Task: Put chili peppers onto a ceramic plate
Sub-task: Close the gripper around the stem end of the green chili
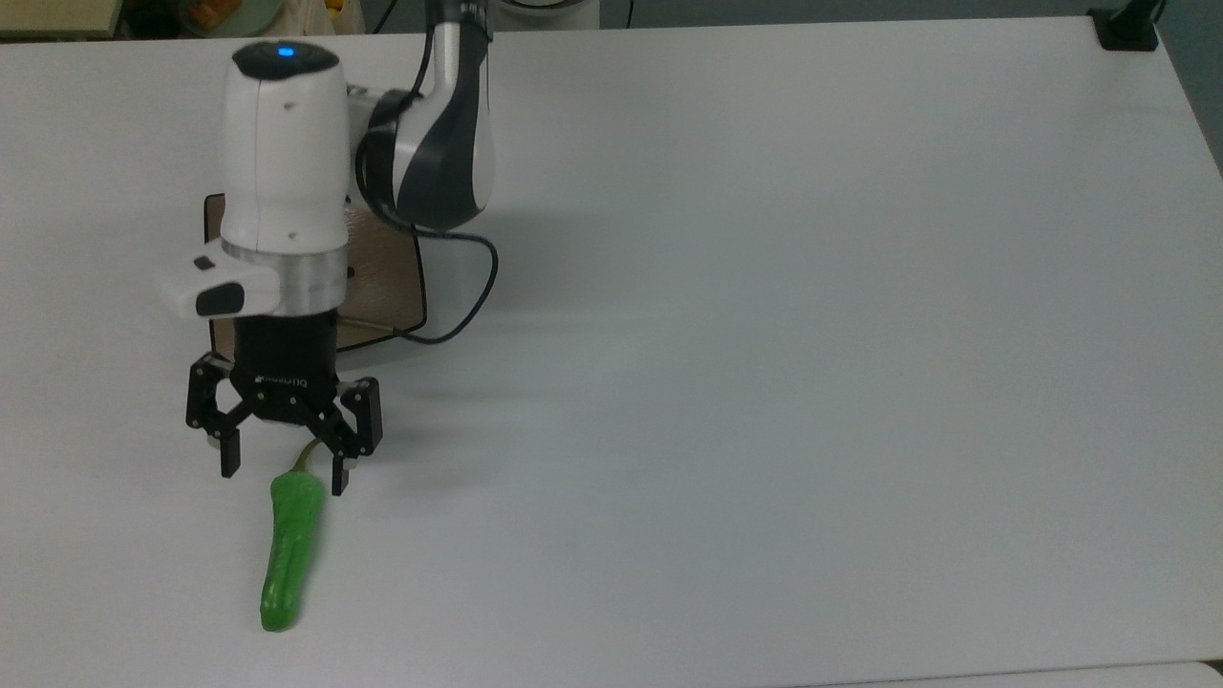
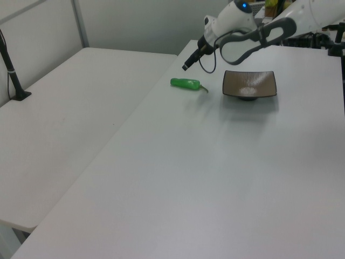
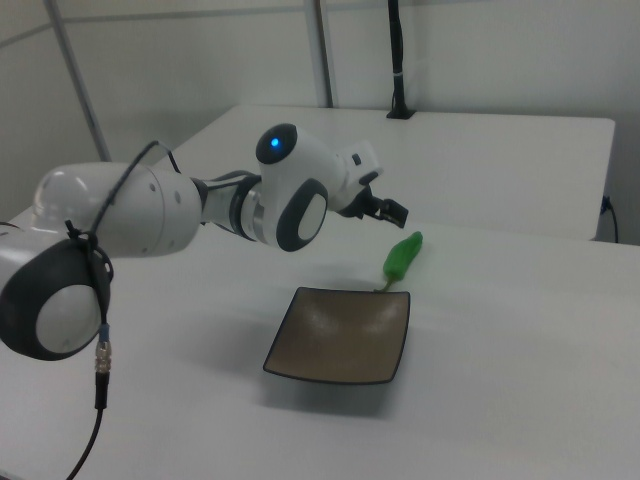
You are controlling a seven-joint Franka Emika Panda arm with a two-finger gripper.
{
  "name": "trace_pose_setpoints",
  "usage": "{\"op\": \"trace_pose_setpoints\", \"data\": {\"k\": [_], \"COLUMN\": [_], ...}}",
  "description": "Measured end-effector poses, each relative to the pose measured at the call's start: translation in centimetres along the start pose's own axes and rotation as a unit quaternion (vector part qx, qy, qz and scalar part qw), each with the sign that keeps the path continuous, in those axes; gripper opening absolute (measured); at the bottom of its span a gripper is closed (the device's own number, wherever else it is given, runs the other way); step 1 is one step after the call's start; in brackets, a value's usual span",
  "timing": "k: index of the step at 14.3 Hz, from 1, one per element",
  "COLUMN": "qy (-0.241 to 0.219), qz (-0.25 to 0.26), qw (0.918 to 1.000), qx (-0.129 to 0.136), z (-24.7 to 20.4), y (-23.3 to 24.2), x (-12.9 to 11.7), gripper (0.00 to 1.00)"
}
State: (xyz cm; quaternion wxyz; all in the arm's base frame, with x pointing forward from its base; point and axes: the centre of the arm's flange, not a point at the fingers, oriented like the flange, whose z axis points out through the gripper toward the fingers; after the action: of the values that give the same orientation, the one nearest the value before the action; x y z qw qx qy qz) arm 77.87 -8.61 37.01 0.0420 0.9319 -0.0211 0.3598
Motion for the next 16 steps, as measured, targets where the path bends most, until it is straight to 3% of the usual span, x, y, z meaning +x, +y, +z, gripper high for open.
{"op": "trace_pose_setpoints", "data": {"k": [5,10,12,14,16], "qy": [-0.025,-0.028,-0.030,-0.029,-0.025], "qz": [0.001,0.000,0.000,-0.001,-0.001], "qw": [0.9997,0.9996,0.9995,0.9996,0.9997], "qx": [0.001,0.001,0.003,0.003,0.002], "z": [4.9,7.1,7.3,7.3,7.1], "y": [0.0,-0.2,-0.3,-0.3,-0.3], "x": [-3.2,-5.2,-5.4,-5.3,-5.0], "gripper": [1.00,0.99,0.81,0.46,0.43]}}
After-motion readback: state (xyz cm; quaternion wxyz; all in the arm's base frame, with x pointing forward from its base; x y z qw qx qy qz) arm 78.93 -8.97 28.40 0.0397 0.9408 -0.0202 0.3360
